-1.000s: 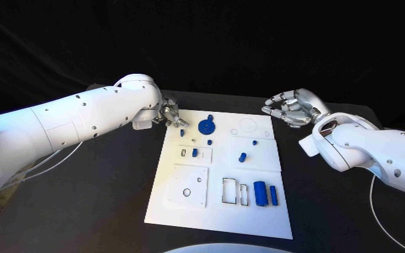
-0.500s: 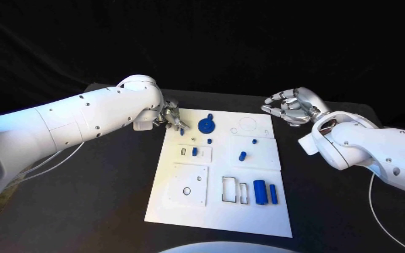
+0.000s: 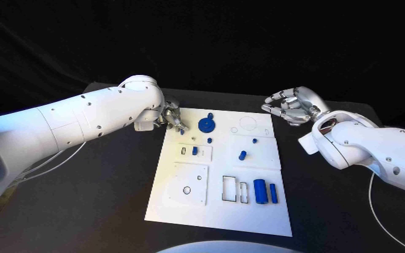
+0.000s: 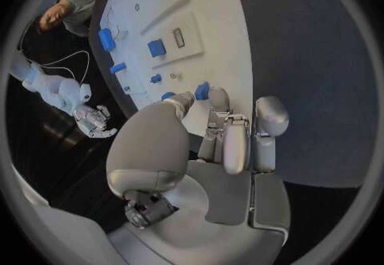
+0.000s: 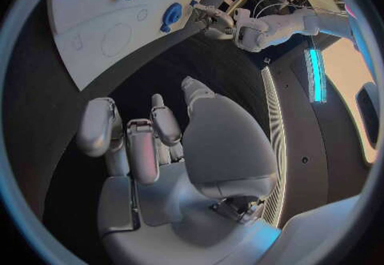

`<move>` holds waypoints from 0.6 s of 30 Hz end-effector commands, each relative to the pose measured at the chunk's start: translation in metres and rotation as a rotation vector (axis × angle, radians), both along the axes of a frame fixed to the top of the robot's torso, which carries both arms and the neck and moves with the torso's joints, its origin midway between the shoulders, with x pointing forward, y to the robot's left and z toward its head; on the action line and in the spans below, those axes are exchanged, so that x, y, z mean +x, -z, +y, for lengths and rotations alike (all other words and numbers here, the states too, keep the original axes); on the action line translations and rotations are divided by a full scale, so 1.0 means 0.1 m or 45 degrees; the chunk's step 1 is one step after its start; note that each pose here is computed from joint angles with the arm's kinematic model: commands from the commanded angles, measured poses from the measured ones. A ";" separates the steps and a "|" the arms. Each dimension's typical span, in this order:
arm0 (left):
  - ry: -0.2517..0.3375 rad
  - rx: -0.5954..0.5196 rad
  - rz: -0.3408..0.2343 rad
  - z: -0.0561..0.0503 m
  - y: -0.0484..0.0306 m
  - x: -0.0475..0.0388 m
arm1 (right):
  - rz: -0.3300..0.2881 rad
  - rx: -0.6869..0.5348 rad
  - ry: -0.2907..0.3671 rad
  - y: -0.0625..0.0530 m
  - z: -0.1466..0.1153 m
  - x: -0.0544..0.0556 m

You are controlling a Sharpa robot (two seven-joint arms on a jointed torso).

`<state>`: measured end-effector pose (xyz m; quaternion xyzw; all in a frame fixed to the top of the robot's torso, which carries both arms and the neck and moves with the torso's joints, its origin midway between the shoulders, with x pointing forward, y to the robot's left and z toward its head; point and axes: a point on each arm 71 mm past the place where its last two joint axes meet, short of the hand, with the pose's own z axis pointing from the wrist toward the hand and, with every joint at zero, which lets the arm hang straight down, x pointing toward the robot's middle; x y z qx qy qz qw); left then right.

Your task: Assemble the parts on the task board

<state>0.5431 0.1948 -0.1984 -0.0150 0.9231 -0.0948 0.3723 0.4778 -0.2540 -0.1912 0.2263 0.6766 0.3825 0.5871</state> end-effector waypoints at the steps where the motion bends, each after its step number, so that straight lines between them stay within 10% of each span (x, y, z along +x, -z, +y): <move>1: -0.001 -0.027 0.011 -0.03 0.002 -0.005 | -0.004 -0.003 -0.014 0.00 0.01 0.00; 18: -0.077 -0.154 0.015 -0.02 -0.005 0.004 | -0.001 -0.004 -0.015 0.01 0.01 0.00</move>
